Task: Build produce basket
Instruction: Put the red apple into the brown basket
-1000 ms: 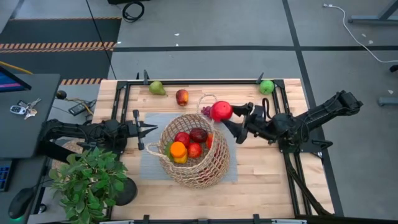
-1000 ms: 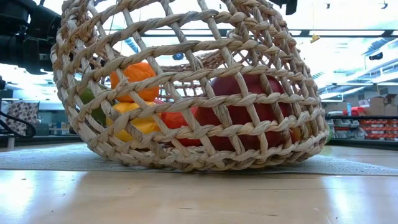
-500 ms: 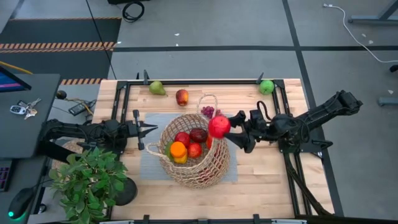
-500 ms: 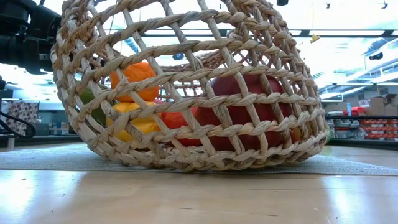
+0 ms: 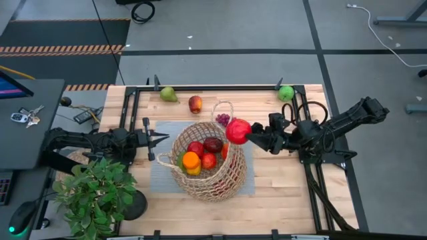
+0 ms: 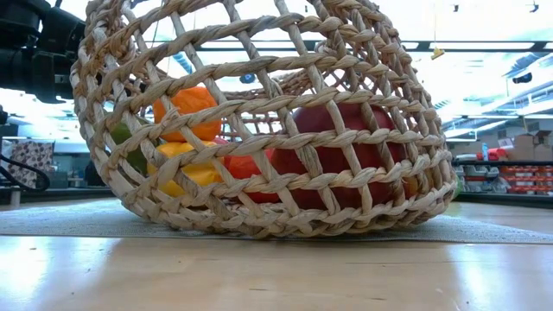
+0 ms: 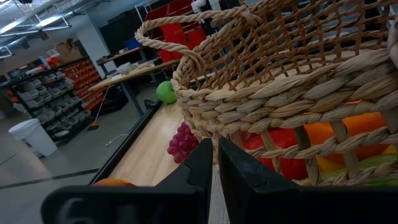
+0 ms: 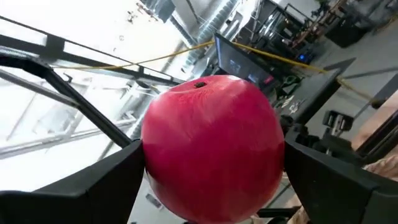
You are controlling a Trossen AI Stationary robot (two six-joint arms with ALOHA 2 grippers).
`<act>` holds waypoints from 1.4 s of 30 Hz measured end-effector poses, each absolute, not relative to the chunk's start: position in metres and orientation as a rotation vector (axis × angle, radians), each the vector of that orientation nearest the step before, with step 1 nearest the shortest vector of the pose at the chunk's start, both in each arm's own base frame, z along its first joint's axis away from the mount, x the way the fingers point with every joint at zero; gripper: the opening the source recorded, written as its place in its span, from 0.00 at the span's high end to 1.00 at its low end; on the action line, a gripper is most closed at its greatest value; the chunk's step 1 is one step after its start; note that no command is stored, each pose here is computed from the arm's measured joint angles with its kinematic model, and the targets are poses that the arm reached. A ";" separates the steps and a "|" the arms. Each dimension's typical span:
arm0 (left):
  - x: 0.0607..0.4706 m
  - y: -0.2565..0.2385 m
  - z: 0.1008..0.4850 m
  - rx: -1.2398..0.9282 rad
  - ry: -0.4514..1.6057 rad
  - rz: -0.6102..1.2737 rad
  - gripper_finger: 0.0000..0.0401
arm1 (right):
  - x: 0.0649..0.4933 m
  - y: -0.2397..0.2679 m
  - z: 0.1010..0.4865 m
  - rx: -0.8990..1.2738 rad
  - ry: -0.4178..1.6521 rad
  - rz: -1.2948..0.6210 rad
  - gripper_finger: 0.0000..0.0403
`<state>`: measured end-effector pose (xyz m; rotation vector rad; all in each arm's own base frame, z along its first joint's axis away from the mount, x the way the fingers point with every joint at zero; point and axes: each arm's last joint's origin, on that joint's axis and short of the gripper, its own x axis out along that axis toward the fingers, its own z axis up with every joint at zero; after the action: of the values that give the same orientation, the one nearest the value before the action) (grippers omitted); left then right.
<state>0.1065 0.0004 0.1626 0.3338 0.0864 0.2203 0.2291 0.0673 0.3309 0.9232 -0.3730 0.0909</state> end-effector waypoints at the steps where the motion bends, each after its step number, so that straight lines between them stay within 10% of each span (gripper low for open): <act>1: 0.106 0.000 0.163 0.334 0.086 0.220 0.91 | 0.229 0.067 0.331 0.952 -0.373 0.097 0.06; 17: 0.106 0.000 0.163 0.334 0.086 0.220 0.91 | 0.228 0.064 0.333 1.977 -0.399 0.282 0.06; 27: 0.106 0.000 0.163 0.334 0.086 0.220 0.93 | 0.228 0.064 0.333 2.040 -0.394 0.298 0.06; 42: 0.106 0.000 0.163 0.334 0.086 0.220 0.92 | 0.232 0.065 0.325 0.922 -0.336 0.002 0.06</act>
<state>0.1065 0.0004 0.1627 0.3338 0.0863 0.2204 0.2316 0.0647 0.3246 0.9218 -0.3357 0.0016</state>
